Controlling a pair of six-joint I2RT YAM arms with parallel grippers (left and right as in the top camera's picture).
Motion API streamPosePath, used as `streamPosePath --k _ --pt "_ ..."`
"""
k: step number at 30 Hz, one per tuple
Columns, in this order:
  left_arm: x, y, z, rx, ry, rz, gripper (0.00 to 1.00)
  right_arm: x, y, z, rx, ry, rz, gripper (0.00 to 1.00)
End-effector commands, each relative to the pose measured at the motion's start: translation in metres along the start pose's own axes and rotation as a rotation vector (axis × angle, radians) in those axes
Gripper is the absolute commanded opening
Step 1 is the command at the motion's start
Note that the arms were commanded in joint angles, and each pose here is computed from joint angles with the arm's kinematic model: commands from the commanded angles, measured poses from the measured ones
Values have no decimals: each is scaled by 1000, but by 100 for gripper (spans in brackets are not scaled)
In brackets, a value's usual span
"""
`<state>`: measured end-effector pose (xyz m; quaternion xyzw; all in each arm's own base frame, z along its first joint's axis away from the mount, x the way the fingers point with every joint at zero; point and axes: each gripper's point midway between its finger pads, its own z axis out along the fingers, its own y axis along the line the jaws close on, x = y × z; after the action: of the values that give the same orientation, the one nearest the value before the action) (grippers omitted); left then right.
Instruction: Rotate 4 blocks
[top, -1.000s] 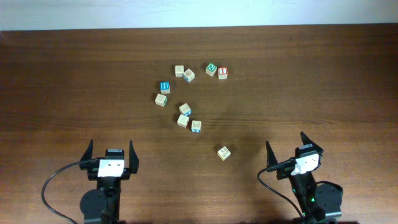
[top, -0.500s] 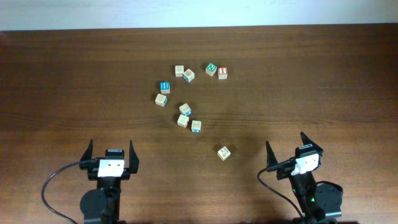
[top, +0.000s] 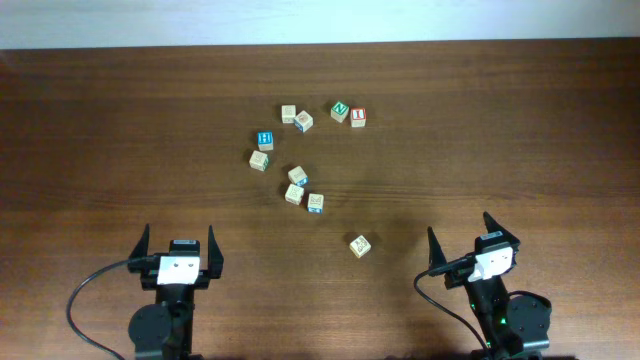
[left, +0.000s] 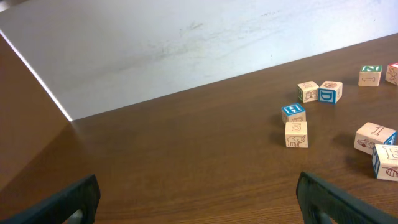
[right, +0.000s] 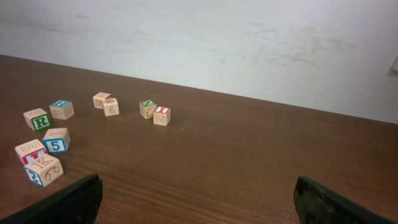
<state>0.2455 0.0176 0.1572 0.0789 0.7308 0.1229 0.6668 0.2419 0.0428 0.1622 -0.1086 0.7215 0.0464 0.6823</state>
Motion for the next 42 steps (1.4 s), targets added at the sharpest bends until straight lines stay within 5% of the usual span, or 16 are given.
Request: streamPosePath --k 1,13,16,21,27,35,38,42 --pt "1 -1 0 3 0 8 99 3 -4 0 20 -2 -7 98" --pt "-4 3 0 -12 -20 7 99 -22 7 -1 -43 -104 -23 98" --pt "-53 -6 -8 73 -199 -2 99 -46 28 -8 -167 -183 -46 98" --pt "-116 -2 -14 169 -163 -1 99 -109 44 -19 -298 -178 -51 98" --pt "-131 -21 36 368 44 -36 99 -139 56 24 -471 220 96 98" --pt "-88 -50 97 602 594 -166 99 -33 92 82 -634 936 390 98" --pt "-65 -87 105 801 670 -281 99 14 103 91 -673 1086 483 98" --pt "-37 -99 109 786 826 -459 99 57 135 80 -747 1270 528 97"
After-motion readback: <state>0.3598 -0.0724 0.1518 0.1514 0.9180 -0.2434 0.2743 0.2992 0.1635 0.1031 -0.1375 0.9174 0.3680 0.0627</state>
